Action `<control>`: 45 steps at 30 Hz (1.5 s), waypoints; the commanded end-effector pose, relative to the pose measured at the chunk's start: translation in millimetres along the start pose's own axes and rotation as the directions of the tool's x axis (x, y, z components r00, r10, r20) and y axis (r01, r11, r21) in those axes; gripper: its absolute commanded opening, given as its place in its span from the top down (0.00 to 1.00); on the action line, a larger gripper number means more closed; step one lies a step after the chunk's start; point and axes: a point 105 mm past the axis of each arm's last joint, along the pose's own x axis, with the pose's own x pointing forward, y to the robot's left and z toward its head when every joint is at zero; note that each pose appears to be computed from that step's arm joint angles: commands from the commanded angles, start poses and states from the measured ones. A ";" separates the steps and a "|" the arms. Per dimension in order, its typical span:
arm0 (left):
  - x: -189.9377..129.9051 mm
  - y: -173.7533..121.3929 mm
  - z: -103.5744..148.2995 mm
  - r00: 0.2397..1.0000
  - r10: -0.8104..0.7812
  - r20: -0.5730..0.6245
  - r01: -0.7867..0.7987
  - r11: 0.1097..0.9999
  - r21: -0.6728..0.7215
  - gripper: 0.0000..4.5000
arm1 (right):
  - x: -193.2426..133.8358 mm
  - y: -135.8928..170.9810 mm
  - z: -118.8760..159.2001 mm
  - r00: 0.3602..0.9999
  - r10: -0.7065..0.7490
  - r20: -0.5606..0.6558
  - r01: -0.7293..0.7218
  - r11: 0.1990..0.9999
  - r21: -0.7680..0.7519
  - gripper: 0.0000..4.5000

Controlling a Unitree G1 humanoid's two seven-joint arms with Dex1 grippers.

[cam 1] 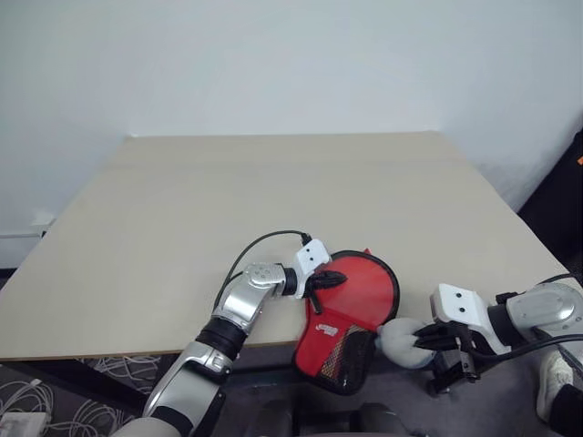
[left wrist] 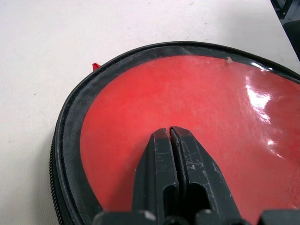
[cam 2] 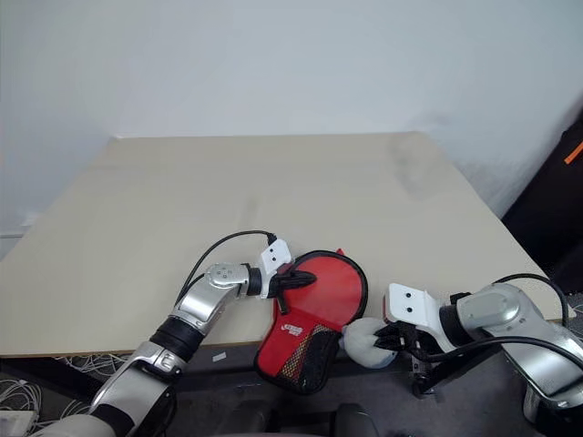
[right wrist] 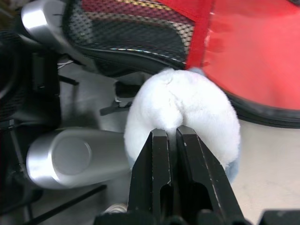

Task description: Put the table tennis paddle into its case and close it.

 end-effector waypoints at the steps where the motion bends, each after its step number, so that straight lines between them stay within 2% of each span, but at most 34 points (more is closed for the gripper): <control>1: 1.0 -1.8 -28.7 0.994 0.002 -0.109 -0.006 0.999 -0.040 1.00 | -4.0 19.2 14.8 0.997 0.075 0.027 -0.073 0.995 -0.069 1.00; 22: 17.6 -7.0 -25.5 0.985 -0.091 -0.150 0.091 0.996 -0.009 1.00 | 15.1 69.8 44.4 0.948 0.300 0.110 -0.280 0.946 -0.166 1.00; 32: 18.0 -7.3 -25.5 0.982 -0.106 -0.154 0.107 0.994 -0.005 1.00 | 21.2 77.0 58.7 0.925 0.357 0.125 -0.321 0.916 -0.240 1.00; 45: 24.5 -1.8 -14.1 0.985 -0.100 -0.140 0.102 0.995 0.005 1.00 | 25.1 120.6 82.4 0.833 0.520 0.190 -0.446 0.834 -0.325 1.00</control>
